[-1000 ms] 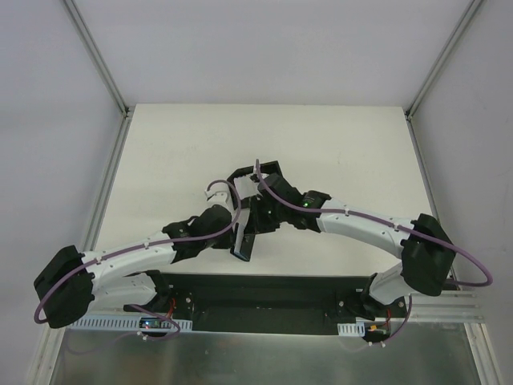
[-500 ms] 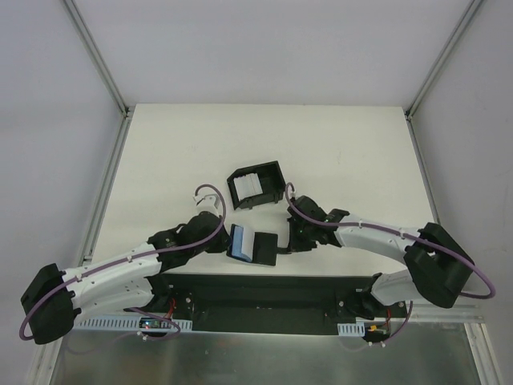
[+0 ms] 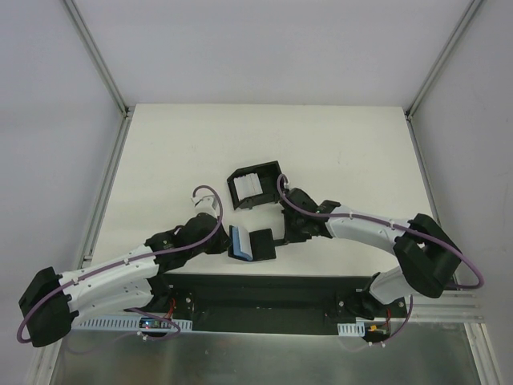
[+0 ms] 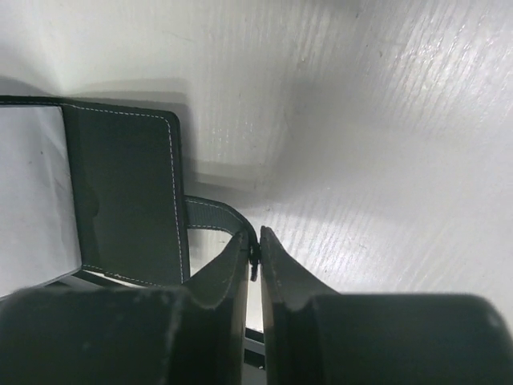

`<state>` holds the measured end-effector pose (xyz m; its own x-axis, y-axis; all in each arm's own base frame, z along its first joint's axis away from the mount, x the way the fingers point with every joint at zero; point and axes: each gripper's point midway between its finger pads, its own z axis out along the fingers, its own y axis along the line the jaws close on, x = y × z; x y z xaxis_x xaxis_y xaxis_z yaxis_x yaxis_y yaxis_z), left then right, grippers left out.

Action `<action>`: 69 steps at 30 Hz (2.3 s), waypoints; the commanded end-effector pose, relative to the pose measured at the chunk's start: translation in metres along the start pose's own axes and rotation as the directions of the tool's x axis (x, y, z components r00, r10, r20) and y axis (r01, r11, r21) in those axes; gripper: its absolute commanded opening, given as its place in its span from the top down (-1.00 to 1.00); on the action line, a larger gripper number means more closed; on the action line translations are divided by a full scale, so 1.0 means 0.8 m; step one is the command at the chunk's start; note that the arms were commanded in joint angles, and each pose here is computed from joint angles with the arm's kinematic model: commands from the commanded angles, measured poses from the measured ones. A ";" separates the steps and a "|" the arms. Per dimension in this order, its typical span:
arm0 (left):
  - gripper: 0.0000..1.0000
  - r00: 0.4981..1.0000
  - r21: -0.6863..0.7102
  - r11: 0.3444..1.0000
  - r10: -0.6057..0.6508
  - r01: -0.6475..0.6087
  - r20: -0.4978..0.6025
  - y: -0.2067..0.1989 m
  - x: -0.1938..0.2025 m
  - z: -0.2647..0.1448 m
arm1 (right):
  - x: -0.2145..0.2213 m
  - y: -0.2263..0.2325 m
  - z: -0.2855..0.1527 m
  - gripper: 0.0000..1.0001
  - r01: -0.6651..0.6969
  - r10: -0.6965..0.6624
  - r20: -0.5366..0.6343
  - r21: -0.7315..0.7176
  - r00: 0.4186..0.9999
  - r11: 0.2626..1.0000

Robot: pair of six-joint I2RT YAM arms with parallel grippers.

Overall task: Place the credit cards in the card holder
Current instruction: Open the card holder at the center of the board.

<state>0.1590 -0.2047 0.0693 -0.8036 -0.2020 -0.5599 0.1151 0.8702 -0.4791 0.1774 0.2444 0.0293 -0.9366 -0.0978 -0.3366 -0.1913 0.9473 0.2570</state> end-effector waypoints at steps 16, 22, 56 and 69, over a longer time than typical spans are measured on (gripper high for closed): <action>1.00 1.000 0.035 0.999 0.004 -0.004 0.012 -0.019 -0.010 -0.005 | -0.070 0.105 -0.087 0.09 0.091 -0.050 0.215 -0.189 0.975 0.978; 1.00 0.999 0.054 0.999 -0.008 0.006 0.036 -0.026 -0.018 -0.010 | -0.061 0.156 -0.064 0.07 0.079 -0.040 0.169 -0.233 0.985 0.969; 1.00 0.999 0.047 0.999 -0.024 0.022 0.046 -0.018 -0.013 -0.011 | -0.015 0.145 -0.008 0.27 0.086 -0.083 0.024 -0.119 0.996 0.989; 1.00 0.997 -0.024 0.996 -0.080 0.081 0.018 0.019 0.016 0.001 | 0.015 0.080 0.006 0.43 0.067 -0.067 0.006 0.009 0.998 0.998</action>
<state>0.1549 -0.1997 0.0652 -0.7966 -0.2509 -0.5500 0.0771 0.8602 -0.5042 0.1523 0.3172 0.0288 -0.9264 -0.1863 -0.3271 -0.2733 0.9304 0.2442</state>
